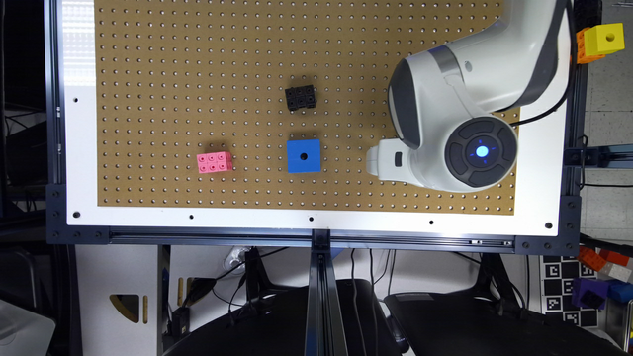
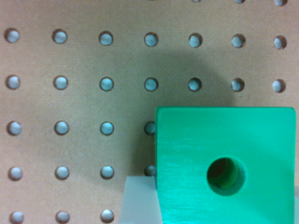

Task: Pick up green block.

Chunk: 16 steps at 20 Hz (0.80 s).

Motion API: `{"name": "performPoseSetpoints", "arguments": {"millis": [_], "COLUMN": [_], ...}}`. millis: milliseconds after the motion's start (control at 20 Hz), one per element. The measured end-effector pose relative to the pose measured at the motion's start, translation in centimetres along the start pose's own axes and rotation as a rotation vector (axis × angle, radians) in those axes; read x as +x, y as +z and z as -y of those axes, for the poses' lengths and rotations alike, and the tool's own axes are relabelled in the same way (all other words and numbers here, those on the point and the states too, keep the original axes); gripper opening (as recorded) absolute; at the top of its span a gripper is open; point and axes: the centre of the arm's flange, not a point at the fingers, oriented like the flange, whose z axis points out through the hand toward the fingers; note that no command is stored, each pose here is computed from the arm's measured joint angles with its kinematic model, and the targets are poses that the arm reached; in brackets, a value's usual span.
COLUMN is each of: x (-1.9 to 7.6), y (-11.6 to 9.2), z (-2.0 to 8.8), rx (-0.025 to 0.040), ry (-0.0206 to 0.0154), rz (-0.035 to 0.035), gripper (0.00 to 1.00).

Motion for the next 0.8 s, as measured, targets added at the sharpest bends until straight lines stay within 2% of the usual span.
{"name": "performPoseSetpoints", "arguments": {"millis": [150,350,450,550,800], "x": [-0.04,-0.23,-0.28,-0.39,-0.46], "y": [-2.3,-5.1,-6.1,-7.1,-7.6], "z": [0.2,0.3,0.4,0.4,0.4], "rx": [-0.0045,-0.0152,-0.0142,-0.0163,-0.0181], "ry": [-0.0036,-0.0075,-0.0086,-0.0099,-0.0108], "rz": [-0.0064,-0.0119,-0.0160,-0.0185,-0.0196], "gripper": [0.00,0.00,0.00,0.00,0.00]}}
